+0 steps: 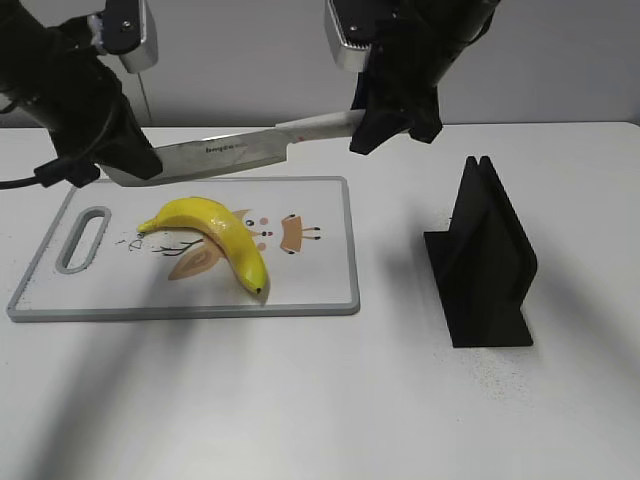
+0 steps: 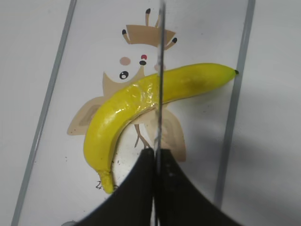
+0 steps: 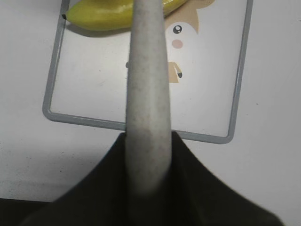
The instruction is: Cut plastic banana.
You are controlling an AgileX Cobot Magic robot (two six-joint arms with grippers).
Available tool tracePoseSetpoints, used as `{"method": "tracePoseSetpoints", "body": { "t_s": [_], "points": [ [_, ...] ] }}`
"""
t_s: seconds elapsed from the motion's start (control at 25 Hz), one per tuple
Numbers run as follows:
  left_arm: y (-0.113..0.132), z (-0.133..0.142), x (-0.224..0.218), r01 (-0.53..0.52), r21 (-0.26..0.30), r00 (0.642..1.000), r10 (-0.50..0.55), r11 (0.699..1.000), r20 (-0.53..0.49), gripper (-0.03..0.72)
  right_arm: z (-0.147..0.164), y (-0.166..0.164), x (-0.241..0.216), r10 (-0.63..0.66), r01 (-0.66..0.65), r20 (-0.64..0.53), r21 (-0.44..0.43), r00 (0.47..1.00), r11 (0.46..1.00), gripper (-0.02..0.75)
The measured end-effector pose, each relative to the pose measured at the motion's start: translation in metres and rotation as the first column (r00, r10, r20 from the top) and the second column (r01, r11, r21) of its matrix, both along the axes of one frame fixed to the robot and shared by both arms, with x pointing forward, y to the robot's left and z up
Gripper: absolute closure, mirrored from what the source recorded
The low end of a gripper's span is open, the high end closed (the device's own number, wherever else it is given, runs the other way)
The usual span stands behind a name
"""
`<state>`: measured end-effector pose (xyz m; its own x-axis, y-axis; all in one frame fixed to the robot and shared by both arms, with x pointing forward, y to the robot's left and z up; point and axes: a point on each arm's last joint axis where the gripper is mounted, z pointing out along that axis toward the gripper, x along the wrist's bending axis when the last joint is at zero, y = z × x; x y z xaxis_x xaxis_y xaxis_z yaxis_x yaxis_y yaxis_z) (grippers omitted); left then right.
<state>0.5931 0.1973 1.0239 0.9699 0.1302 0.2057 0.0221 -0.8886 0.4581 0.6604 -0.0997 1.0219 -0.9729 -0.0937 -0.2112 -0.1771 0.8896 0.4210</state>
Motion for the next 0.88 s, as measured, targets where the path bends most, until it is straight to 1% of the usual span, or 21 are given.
{"method": "tracePoseSetpoints", "body": {
  "t_s": [0.12,0.24,0.36,0.44,0.52,0.64,0.88],
  "points": [
    [0.000,-0.008,0.006,-0.025,0.007,1.000,0.025,1.000,0.011,0.689,-0.006,0.002,0.005,-0.012,0.012,0.026,0.002,1.000,1.000,0.573],
    [0.000,-0.029,0.017,-0.048,0.022,0.999,0.048,0.999,-0.008,0.688,-0.028,0.005,0.014,-0.025,0.025,0.021,-0.008,0.999,1.000,0.573],
    [-0.001,-0.069,0.028,-0.057,0.050,0.994,0.061,0.997,-0.086,0.688,-0.073,0.008,0.023,-0.029,0.028,-0.043,-0.037,0.999,0.999,0.573],
    [-0.002,-0.104,0.034,-0.068,0.063,0.985,0.077,0.996,-0.151,0.685,-0.105,0.010,0.028,-0.034,0.028,-0.092,-0.064,0.995,0.998,0.573],
    [-0.003,-0.124,0.038,-0.092,0.061,0.975,0.102,0.994,-0.199,0.684,-0.118,0.008,0.031,-0.044,0.037,-0.114,-0.068,0.992,0.997,0.573],
    [-0.003,-0.129,0.039,-0.097,0.061,0.968,0.109,0.993,-0.226,0.685,-0.115,0.009,0.032,-0.043,0.036,-0.107,-0.063,0.993,0.997,0.573],
    [-0.002,-0.119,0.035,-0.097,0.065,0.969,0.109,0.993,-0.222,0.687,-0.096,0.012,0.035,-0.018,0.010,-0.117,-0.065,0.993,0.998,0.572]
  ]
}}
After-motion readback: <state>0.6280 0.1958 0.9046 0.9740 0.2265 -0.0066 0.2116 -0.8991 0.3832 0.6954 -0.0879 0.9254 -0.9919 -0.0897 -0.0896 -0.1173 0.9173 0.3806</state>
